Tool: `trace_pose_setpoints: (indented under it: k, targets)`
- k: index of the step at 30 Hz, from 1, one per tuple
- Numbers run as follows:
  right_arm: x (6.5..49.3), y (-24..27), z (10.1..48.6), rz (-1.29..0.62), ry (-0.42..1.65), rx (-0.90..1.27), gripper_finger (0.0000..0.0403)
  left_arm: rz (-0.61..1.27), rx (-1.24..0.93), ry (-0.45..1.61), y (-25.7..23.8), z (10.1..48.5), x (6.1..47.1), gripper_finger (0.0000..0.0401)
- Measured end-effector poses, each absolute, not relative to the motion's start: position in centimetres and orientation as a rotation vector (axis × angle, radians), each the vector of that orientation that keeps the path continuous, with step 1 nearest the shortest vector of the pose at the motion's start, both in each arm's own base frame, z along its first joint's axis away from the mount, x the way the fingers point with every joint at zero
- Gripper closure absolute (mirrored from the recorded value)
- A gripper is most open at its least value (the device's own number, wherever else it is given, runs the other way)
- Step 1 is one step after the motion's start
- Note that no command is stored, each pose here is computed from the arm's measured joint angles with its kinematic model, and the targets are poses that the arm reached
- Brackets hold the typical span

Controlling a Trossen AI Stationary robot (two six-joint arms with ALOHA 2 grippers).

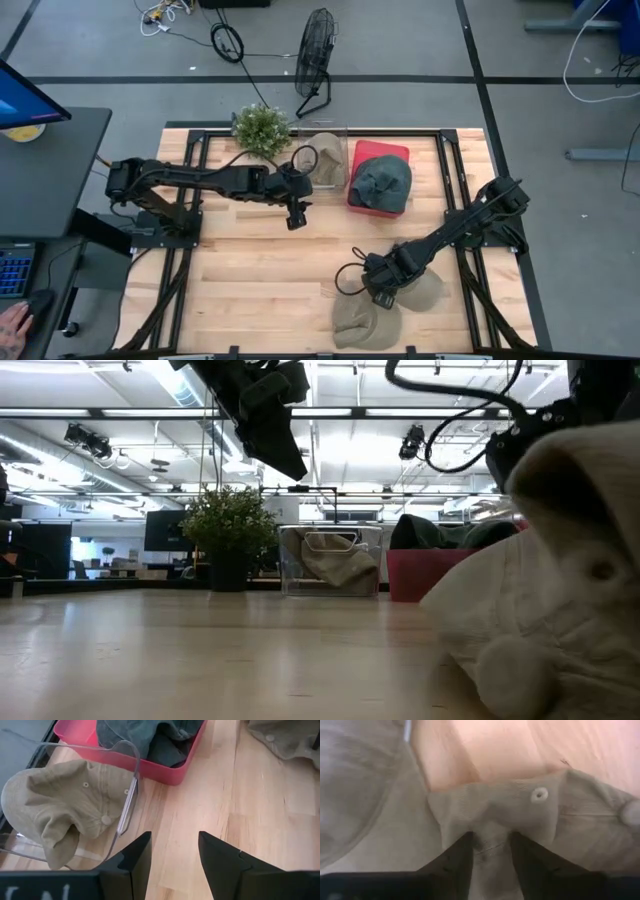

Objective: Pick & Place hat
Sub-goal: Put the top brown cap into the transparent bin

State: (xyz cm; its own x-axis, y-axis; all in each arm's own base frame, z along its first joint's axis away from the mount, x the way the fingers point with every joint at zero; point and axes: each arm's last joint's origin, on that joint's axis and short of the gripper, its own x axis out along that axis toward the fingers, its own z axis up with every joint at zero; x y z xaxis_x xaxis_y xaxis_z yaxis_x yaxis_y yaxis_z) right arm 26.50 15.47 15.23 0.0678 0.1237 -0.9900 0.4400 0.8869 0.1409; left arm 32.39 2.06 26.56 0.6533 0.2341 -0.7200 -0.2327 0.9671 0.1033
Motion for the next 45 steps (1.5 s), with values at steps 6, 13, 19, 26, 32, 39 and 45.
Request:
trace_pose_setpoints:
  k: [6,13,19,26,32,39,45]
  targets:
    - [26.5,15.7,14.5,-0.204,1.567,0.469,0.0388,0.265,0.005,0.818,2.1,26.5,32.4,0.0236]
    - [26.0,15.5,16.8,-0.059,1.574,0.389,0.0397,0.265,0.006,0.819,2.1,26.5,32.4,0.0236]
    - [26.5,16.4,22.4,0.282,1.423,0.116,0.0399,0.252,0.024,0.822,1.9,26.5,32.4,0.0236]
    - [26.7,18.3,26.7,0.74,1.061,-0.589,0.04,0.211,0.057,0.822,0.8,26.5,32.5,0.0236]
    - [27.2,17.8,26.8,0.723,0.984,-0.859,0.0401,-0.095,0.124,0.771,-2.5,26.7,32.8,0.0236]
    - [28.2,17.0,24.9,0.746,0.902,-0.973,0.0401,-0.303,0.129,0.613,-6.9,26.6,34.3,0.0236]
    - [28.3,16.6,22.9,0.753,0.864,-0.989,0.0401,-0.276,0.031,0.718,-7.8,22.8,36.1,0.0212]
